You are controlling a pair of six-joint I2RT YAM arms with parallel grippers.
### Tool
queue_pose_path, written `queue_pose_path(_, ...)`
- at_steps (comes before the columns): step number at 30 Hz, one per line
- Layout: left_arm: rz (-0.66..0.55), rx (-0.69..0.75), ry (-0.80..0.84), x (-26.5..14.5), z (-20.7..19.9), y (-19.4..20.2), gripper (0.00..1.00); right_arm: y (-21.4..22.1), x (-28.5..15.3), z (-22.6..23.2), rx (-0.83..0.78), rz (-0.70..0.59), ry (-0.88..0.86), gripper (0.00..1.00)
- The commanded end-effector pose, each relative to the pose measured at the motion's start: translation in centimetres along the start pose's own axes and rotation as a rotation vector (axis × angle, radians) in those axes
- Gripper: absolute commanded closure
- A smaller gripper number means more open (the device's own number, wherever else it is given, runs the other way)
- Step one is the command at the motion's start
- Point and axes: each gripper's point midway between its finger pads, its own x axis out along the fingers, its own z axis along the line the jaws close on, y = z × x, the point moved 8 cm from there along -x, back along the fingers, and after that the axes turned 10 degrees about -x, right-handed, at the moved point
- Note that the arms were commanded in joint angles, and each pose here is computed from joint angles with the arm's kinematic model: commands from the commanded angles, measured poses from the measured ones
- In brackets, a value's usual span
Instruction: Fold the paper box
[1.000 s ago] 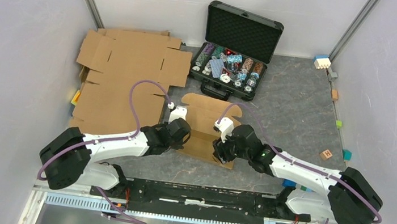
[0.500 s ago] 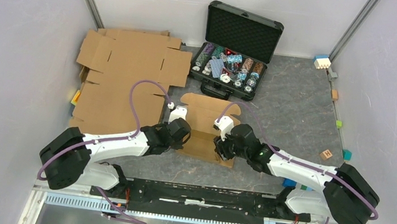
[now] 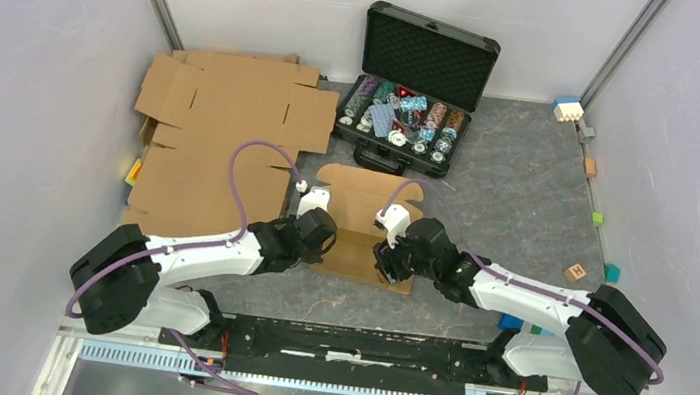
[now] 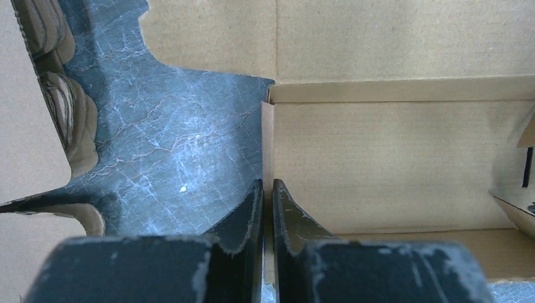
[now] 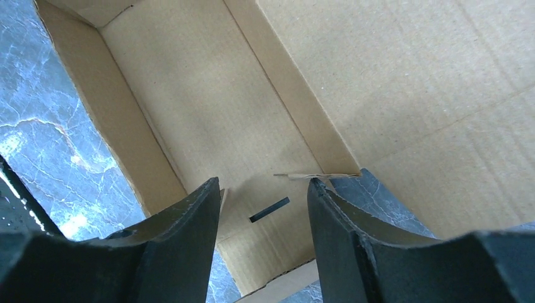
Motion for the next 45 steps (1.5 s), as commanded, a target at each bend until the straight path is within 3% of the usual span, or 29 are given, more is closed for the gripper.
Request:
queue_pose_path(1,-0.040,-0.022,0.010,-0.3,-0.9,-1.2,0.89,-3.2,-0.9,-0.7,-0.006,-0.139,0.010,0.40)
queue_pose_path(4,-0.042,-0.025,0.009,-0.3,-1.0,-1.3,0.88,-4.0,-1.8,-0.6,0.008,-0.182,-0.006,0.38)
queue_pose_path(12,-0.045,-0.021,-0.008,-0.3,-1.1,-1.6,0.88,-3.6,-4.9,-0.9,0.048,-0.208,0.051,0.18)
queue_pose_path(19,-0.051,-0.027,-0.010,-0.3,-1.0,-1.6,0.88,2.1,-6.4,-1.9,0.195,-0.117,0.178,0.14)
queue_pose_path(24,-0.051,-0.027,-0.008,-0.4,-1.0,-1.6,0.88,4.3,-6.3,-0.9,0.357,-0.193,0.079,0.02)
queue_pose_path(31,-0.051,-0.027,-0.006,-0.3,-1.0,-1.6,0.88,3.9,-5.9,0.3,0.642,-0.351,-0.019,0.02)
queue_pose_path(40,-0.052,-0.029,0.003,-0.4,-1.1,-1.6,0.88,5.8,-4.5,0.4,0.932,-0.281,0.041,0.02)
queue_pose_path(45,-0.048,-0.029,0.005,-0.3,-1.2,-1.5,0.88,5.0,-4.7,1.2,0.996,-0.342,-0.070,0.02)
